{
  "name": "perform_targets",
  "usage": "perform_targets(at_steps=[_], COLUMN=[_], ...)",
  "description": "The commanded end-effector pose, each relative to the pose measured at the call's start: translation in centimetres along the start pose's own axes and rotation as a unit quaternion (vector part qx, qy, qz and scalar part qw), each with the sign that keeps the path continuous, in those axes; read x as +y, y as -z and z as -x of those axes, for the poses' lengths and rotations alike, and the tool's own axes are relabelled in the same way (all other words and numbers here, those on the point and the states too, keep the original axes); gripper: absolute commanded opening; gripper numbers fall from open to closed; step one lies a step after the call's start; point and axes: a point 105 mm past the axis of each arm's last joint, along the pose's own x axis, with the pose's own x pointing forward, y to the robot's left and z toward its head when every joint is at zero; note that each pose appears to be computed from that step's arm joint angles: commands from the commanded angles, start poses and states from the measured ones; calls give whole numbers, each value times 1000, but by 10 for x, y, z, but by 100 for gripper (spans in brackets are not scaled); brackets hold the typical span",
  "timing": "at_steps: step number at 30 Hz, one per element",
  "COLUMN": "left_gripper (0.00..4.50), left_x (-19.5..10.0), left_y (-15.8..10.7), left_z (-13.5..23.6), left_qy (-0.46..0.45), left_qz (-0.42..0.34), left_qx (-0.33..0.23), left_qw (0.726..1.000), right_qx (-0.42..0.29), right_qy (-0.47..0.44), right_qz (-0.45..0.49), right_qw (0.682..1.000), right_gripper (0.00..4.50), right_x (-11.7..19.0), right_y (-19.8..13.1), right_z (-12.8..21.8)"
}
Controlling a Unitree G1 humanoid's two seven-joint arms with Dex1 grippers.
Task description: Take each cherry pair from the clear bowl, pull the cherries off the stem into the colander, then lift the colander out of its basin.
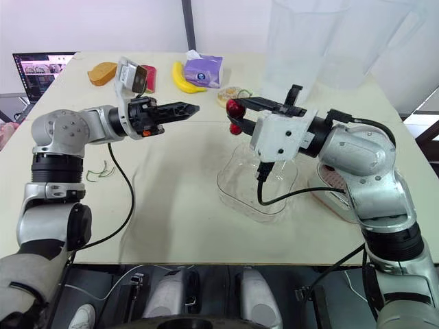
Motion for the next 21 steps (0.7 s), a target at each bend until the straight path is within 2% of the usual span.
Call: perform_targets(at_steps=[1,5,7,10,13,17,21], left_gripper=[1,1,1,1,1,1,1], left_x=[-8,-10,-14,-19,-22,-25,-17], left_y=[-6,2,14,34,52,52,51], left_z=[-2,-3,-2,0,1,0,2], left_qy=[8,10,15,24,38,44,26], left_qz=[-23,-33,-63,-132,-211,-241,-239], left_qx=[-4,11,37,89,132,133,131], left_qw=[1000,999,997,987,968,960,962], right_qx=[15,97,141,167,185,183,170], right_qy=[-1,-72,-86,-82,-79,-85,-84], right_qz=[-60,-102,-140,-178,-183,-200,-223], right_qw=[998,987,976,966,962,959,956], right_gripper=[82,82,82,82,82,82,82], right_x=[0,31,43,48,51,57,62], right_y=[0,32,48,61,73,75,74], right_z=[4,13,18,20,21,18,8])
